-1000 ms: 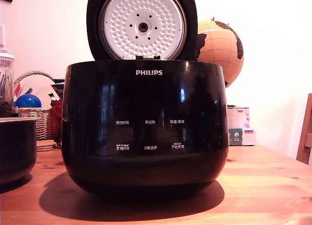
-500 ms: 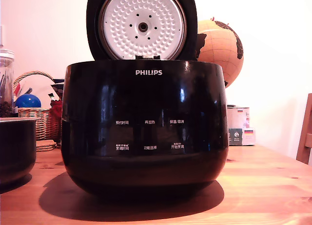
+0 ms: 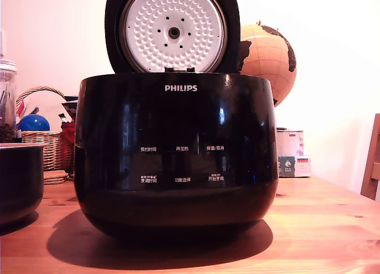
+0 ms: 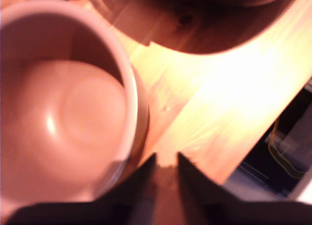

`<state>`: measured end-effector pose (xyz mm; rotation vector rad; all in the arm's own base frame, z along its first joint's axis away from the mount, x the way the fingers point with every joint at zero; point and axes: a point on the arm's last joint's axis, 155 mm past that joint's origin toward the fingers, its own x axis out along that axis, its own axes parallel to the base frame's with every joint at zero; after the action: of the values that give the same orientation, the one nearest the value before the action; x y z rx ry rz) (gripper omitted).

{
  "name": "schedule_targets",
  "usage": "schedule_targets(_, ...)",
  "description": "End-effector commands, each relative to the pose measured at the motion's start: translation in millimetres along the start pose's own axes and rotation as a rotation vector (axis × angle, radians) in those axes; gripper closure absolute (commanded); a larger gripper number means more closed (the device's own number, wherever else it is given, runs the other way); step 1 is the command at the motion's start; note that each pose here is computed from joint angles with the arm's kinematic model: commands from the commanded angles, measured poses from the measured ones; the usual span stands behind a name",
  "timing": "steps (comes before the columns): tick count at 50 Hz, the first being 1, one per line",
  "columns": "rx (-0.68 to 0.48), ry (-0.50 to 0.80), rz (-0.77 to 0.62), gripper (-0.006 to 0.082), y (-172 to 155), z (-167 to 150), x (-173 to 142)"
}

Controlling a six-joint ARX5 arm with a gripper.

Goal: Pick up the metallic pot next to the rice cooker

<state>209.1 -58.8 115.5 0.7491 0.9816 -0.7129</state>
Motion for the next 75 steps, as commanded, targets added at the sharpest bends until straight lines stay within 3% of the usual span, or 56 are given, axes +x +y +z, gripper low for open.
schedule_targets(1, 0.079, 0.030, 0.017, 0.0364, 6, -4, 3)
schedule_targets(8, 0.214, 0.048, 0.025, 0.0364, 10, -6, 5)
schedule_targets(22, 0.306, 0.063, 0.003, 0.0364, 11, -6, 12)
schedule_targets(49, 0.313, 0.157, -0.090, 0.0374, 19, -15, 56)
schedule_targets(53, 0.313, 0.163, -0.090, 0.0439, 20, -16, 57)
schedule_targets(63, 0.314, 0.163, -0.084, 0.0784, 21, -15, 57)
schedule_targets(75, 0.320, 0.173, -0.067, 0.0788, 27, -13, 50)
